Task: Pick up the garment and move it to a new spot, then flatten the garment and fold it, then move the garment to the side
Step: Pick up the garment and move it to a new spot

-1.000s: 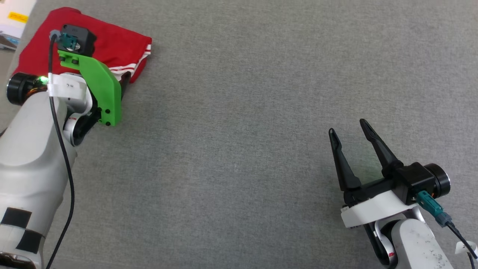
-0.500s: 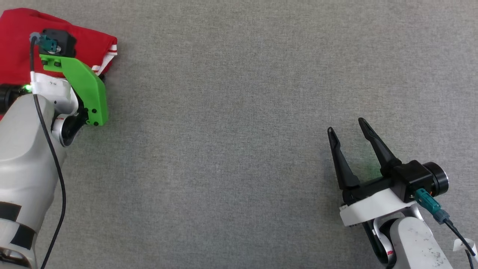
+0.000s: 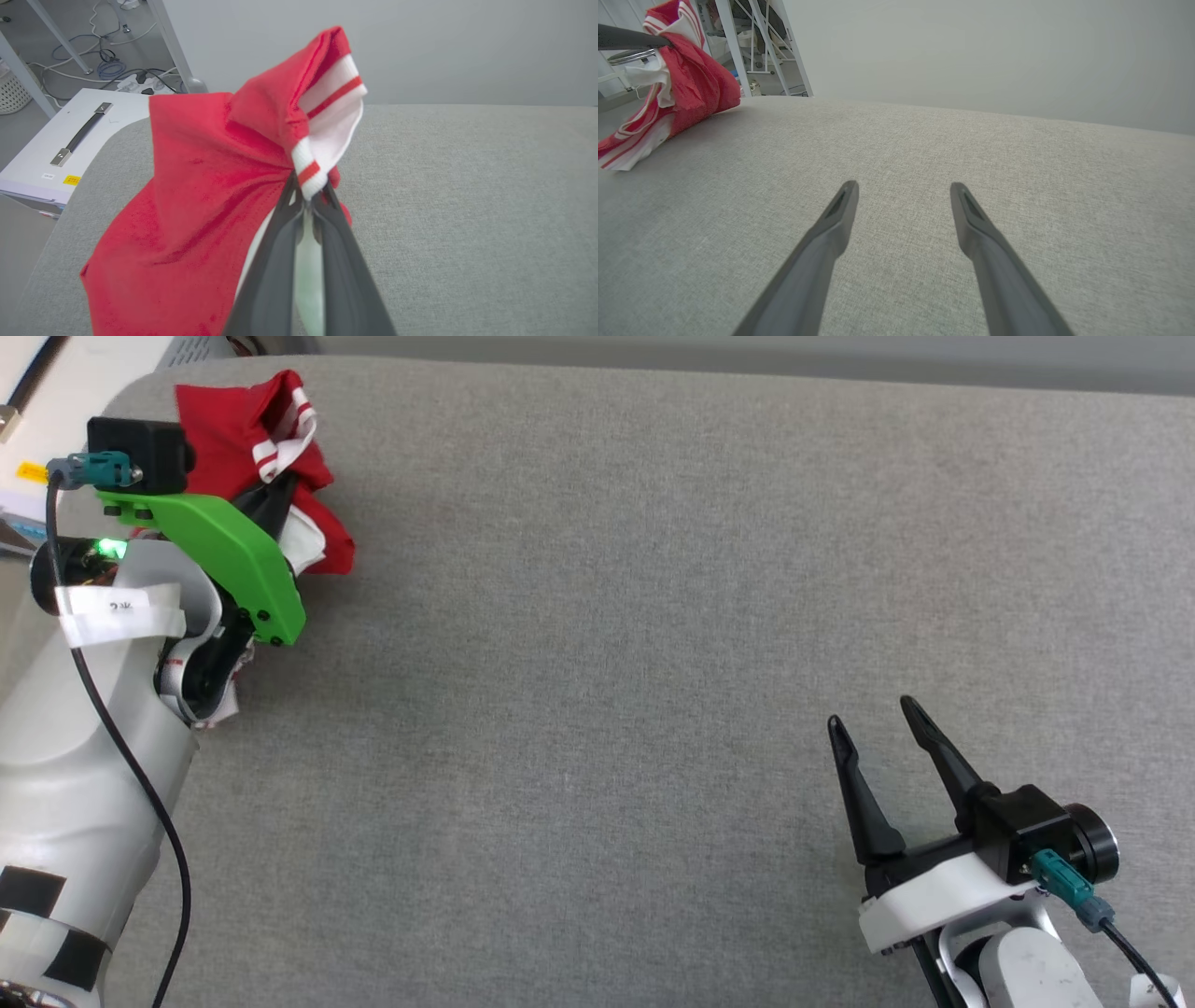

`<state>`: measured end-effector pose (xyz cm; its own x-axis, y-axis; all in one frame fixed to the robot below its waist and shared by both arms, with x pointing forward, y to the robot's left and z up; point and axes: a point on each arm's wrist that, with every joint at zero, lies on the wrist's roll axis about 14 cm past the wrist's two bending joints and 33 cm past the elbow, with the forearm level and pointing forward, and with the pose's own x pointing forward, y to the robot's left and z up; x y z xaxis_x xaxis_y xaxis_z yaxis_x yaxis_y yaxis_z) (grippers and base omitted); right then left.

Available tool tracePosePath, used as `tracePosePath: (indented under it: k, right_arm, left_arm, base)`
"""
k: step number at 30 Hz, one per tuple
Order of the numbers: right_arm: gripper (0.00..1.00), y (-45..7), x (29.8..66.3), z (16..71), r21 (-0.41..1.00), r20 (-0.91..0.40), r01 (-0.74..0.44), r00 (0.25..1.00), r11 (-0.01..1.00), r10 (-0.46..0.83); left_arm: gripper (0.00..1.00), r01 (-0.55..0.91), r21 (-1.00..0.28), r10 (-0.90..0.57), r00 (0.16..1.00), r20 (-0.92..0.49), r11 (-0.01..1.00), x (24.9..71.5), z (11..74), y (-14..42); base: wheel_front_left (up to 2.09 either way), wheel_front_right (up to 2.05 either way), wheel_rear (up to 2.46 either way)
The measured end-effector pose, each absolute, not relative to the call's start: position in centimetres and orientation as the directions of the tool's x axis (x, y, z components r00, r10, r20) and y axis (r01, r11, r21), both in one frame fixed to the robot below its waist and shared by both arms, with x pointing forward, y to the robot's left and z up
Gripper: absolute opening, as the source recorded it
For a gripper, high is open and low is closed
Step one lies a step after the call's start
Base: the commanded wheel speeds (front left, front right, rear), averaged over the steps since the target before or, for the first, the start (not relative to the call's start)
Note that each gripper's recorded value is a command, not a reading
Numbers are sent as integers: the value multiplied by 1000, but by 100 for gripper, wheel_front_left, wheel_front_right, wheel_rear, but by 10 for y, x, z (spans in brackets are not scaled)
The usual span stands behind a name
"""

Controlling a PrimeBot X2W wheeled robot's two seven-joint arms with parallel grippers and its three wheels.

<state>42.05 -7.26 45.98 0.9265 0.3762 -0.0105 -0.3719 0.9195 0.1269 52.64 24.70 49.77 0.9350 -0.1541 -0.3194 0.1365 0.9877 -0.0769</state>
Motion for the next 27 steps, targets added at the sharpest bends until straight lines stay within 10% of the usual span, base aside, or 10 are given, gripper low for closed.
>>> tracePosePath:
  k: [12, 24, 25, 26, 27]
  right_arm:
    - [100, -104, 399, 514, 78, 116, -293, 952, 953, 283]
    - [100, -203, 381, 532, 47, 162, -5, 987, 999, -3]
    - [100, -210, 378, 533, 47, 163, 15, 986, 999, -23]
    - [100, -215, 376, 533, 50, 163, 28, 986, 998, -36]
    - [100, -218, 374, 533, 55, 162, 39, 986, 998, -47]
  left_arm:
    - [0, 443, -116, -453, 889, -72, 889, 479, 585, 121]
    - [0, 776, -221, -805, 582, -110, 591, 395, 545, -89]
    - [16, 787, -228, -819, 556, -138, 573, 387, 534, -97]
    - [100, 793, -233, -827, 538, -165, 563, 380, 524, -102]
    - [100, 803, -234, -836, 512, -199, 548, 372, 512, -107]
  base:
    - [0, 0, 0]
    - [0, 0, 0]
    - [0, 0, 0]
    - [0, 0, 0]
    - [0, 0, 0]
